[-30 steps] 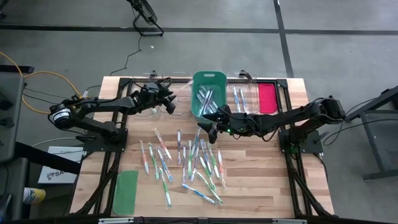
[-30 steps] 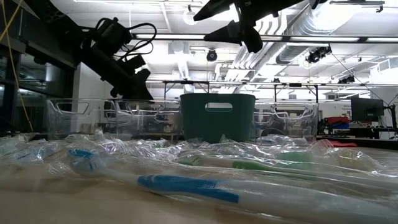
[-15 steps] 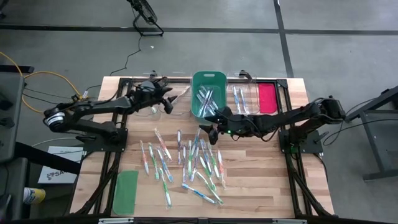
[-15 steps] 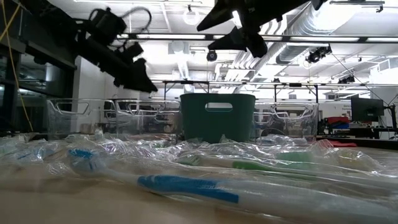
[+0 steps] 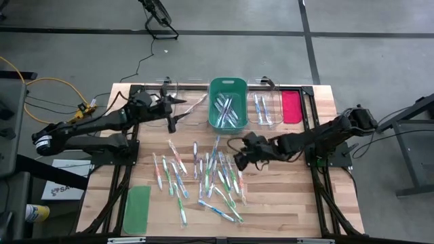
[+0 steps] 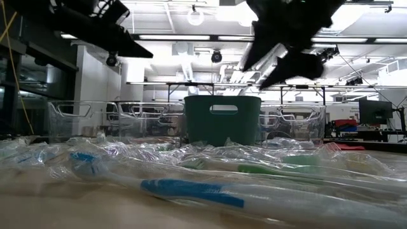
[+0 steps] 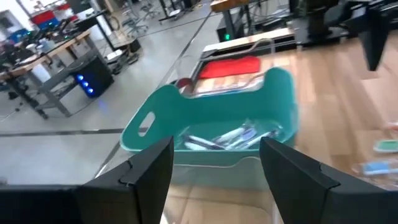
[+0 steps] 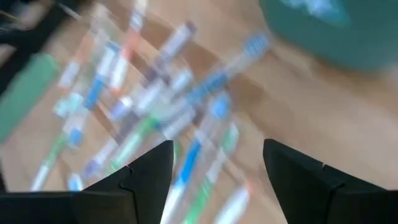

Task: Pick & Place Toothbrushes
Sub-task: Put the orange toothbrush into the middle transparent bin

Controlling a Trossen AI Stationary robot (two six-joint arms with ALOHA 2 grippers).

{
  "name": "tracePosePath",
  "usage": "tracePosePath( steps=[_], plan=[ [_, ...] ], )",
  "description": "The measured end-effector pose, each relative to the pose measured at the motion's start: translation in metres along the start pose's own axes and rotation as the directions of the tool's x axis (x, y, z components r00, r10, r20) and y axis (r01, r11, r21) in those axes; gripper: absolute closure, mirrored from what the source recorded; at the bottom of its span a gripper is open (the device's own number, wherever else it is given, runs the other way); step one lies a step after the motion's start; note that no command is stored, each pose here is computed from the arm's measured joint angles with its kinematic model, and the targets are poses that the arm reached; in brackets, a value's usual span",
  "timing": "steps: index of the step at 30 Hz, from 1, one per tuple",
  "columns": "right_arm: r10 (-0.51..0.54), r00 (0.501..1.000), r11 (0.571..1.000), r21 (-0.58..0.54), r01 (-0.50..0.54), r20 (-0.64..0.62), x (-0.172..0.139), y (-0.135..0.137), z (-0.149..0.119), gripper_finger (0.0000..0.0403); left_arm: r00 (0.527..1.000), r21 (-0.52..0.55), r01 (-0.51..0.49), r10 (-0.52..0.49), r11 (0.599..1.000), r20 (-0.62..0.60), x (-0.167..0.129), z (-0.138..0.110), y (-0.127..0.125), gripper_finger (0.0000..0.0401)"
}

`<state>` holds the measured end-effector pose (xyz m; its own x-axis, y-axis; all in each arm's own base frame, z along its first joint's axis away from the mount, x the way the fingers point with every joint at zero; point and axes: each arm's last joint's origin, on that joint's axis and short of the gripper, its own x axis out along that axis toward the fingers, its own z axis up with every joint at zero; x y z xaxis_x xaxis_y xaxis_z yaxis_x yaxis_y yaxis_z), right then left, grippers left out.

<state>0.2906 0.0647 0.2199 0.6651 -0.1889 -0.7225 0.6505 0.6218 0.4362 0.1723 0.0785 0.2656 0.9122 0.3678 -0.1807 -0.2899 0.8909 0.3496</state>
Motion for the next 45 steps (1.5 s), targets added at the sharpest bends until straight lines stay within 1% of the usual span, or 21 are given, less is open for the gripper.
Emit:
tracePosePath(
  steps=[2,4,7,12,15,18,21,27,29,31,41,43,45],
  plan=[
    [-0.044,0.999,0.998,0.043,0.045,-0.03,-0.003,-0.002,-0.01,0.016,1.0,0.006,0.013,-0.013,1.0,0.005,-0.001,0.002,-0.005,0.0169],
    [-0.06,0.997,0.995,0.073,0.062,-0.039,-0.006,0.0,-0.018,0.016,1.0,0.017,0.019,-0.019,1.0,0.007,-0.001,0.004,-0.009,0.0169],
    [-0.065,0.997,0.995,0.074,0.068,-0.042,-0.002,0.004,-0.032,0.016,1.0,0.047,0.022,-0.022,0.999,0.003,-0.001,0.005,-0.013,0.0169],
    [-0.094,0.993,0.995,0.03,0.096,-0.067,0.022,0.009,-0.059,0.016,1.0,0.069,0.016,-0.015,0.997,-0.011,-0.001,0.005,-0.017,0.0169],
    [-0.09,0.993,0.996,0.021,0.092,-0.069,0.039,0.011,-0.071,0.016,1.0,0.068,0.011,-0.01,0.998,-0.013,-0.001,0.005,-0.016,0.0169],
    [-0.105,0.992,0.994,0.015,0.106,-0.075,0.053,0.01,-0.081,0.016,1.0,0.068,0.01,-0.009,0.998,-0.013,-0.001,0.005,-0.016,0.0169],
    [-0.141,0.986,0.99,0.02,0.143,-0.084,0.063,0.005,-0.087,0.016,1.0,0.068,0.011,-0.01,0.998,-0.015,-0.001,0.004,-0.016,0.0169],
    [-0.17,0.983,0.985,0.019,0.172,-0.07,0.068,0.002,-0.091,0.0165,1.0,0.066,0.014,-0.013,0.998,-0.023,-0.001,0.004,-0.016,0.0169],
    [-0.177,0.982,0.984,0.017,0.178,-0.067,0.068,0.002,-0.091,0.0177,0.999,0.064,0.017,-0.015,0.998,-0.03,-0.001,0.003,-0.017,0.0169],
    [-0.186,0.98,0.982,0.014,0.188,-0.071,0.068,0.0,-0.09,0.0198,0.999,0.062,0.019,-0.017,0.998,-0.036,-0.001,0.002,-0.017,0.0169],
    [-0.212,0.974,0.977,-0.002,0.213,-0.084,0.068,-0.003,-0.091,0.0352,0.998,0.062,0.027,-0.024,0.998,-0.054,-0.001,0.001,-0.017,0.0169],
    [-0.21,0.973,0.978,-0.003,0.211,-0.091,0.068,-0.002,-0.091,0.0377,0.998,0.062,0.028,-0.025,0.998,-0.056,-0.001,0.0,-0.017,0.0169],
    [-0.202,0.974,0.979,-0.007,0.203,-0.104,0.065,-0.002,-0.09,0.0387,0.998,0.062,0.028,-0.025,0.998,-0.057,-0.001,0.0,-0.017,0.0169]
  ],
)
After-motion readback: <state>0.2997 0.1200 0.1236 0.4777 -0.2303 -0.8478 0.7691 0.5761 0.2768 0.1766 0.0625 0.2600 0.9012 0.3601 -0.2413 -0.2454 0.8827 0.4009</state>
